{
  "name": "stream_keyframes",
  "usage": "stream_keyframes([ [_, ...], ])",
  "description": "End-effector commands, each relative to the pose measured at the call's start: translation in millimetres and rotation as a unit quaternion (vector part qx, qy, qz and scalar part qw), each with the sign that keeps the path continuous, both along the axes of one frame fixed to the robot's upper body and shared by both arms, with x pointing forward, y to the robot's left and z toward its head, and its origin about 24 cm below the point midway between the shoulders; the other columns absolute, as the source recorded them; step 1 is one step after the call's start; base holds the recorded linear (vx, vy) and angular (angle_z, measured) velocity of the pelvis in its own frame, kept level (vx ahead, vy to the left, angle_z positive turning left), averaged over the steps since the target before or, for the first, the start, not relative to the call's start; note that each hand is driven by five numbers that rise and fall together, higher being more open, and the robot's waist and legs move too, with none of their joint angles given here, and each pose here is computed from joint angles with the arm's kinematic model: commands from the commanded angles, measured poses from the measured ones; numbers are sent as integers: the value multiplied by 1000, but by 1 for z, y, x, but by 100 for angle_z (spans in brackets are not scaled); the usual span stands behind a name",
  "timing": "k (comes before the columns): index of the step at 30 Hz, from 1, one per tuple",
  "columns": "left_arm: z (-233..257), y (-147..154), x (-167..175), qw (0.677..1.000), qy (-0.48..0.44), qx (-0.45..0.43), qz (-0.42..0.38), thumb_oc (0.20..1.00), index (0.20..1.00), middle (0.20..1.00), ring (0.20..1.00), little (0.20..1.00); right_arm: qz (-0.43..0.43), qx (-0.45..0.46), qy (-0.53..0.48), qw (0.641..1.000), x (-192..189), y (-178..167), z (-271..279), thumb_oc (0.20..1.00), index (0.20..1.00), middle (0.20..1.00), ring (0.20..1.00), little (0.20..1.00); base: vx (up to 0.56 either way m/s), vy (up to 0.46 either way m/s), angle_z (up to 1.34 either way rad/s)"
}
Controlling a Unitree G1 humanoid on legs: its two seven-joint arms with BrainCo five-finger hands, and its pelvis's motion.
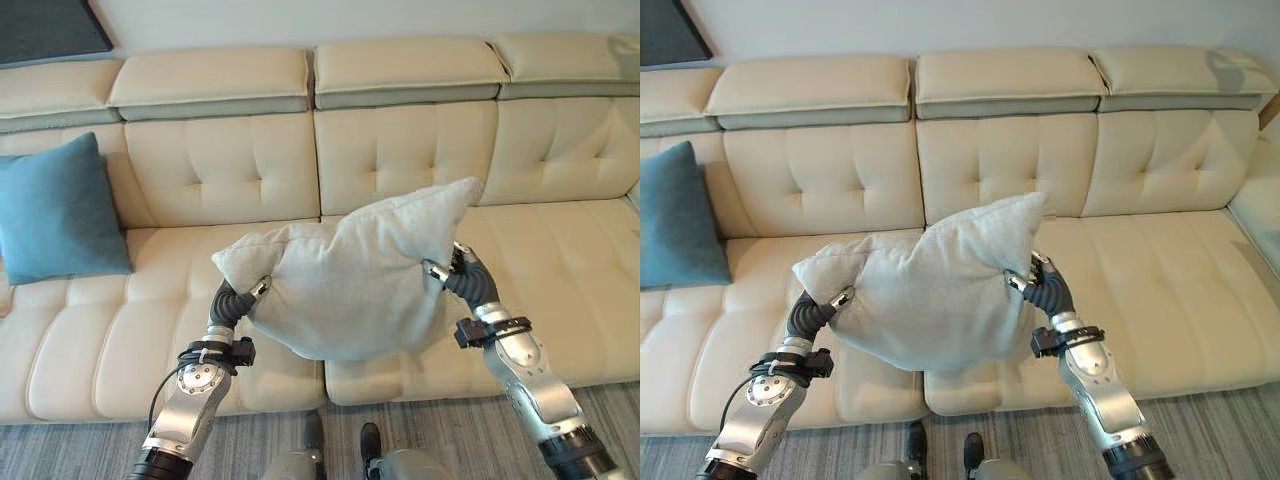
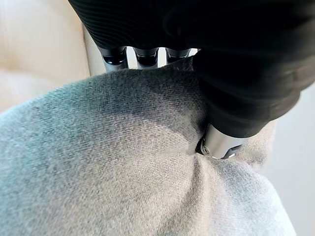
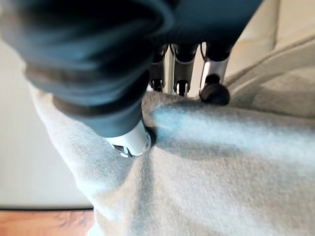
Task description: Pick up all the scattered cushions and arrange them neatly on the sofa.
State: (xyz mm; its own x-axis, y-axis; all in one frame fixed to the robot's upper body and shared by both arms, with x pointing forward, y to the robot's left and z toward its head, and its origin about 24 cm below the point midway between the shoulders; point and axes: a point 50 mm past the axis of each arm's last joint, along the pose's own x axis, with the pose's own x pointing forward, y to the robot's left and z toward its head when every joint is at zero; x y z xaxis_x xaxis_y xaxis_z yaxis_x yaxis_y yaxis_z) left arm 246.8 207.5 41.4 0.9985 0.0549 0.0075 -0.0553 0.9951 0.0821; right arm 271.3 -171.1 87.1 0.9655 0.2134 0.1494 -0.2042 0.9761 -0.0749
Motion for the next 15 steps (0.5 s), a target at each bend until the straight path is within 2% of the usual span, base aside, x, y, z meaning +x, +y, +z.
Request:
stream_keyframes([
  [1, 47, -22, 31, 992, -119, 17, -49, 200, 200, 200, 200, 200, 78, 47, -129, 987, 14, 48, 51, 200, 200, 200, 200, 200, -62, 11, 11],
  [3, 60, -29, 45, 989, -142, 8, -49, 200, 200, 200, 200, 200, 82, 62, -152, 983, 25, 60, 66, 200, 200, 200, 200, 200, -151, -6, 13],
  [4, 79, -37, 63, 984, -172, 7, -47, 200, 200, 200, 200, 200, 77, 65, -173, 980, 39, 72, 82, 200, 200, 200, 200, 200, -188, -15, 7],
  [5, 80, -37, 64, 984, -173, 8, -47, 200, 200, 200, 200, 200, 77, 65, -175, 979, 40, 72, 83, 200, 200, 200, 200, 200, -276, -15, 8],
  [7, 127, -47, 96, 969, -238, 53, -38, 200, 200, 200, 200, 200, 55, 81, -203, 974, 66, 84, 115, 200, 200, 200, 200, 200, -226, -2, 8],
  [9, 156, -50, 111, 960, -271, 71, -26, 200, 200, 200, 200, 200, 31, 85, -216, 972, 81, 84, 135, 200, 200, 200, 200, 200, -101, -5, 13],
  [12, 173, -52, 119, 953, -291, 81, -18, 200, 200, 200, 200, 200, 12, 85, -233, 969, 89, 81, 152, 200, 200, 200, 200, 200, -52, -2, 6],
  [14, 216, -51, 135, 939, -324, 117, 13, 200, 200, 200, 200, 200, -52, 64, -257, 963, 109, 71, 189, 200, 200, 200, 200, 200, -38, -5, 5],
  [15, 218, -51, 136, 938, -326, 116, 13, 200, 200, 200, 200, 200, -52, 65, -259, 962, 109, 71, 190, 200, 200, 200, 200, 200, 0, 0, 0],
])
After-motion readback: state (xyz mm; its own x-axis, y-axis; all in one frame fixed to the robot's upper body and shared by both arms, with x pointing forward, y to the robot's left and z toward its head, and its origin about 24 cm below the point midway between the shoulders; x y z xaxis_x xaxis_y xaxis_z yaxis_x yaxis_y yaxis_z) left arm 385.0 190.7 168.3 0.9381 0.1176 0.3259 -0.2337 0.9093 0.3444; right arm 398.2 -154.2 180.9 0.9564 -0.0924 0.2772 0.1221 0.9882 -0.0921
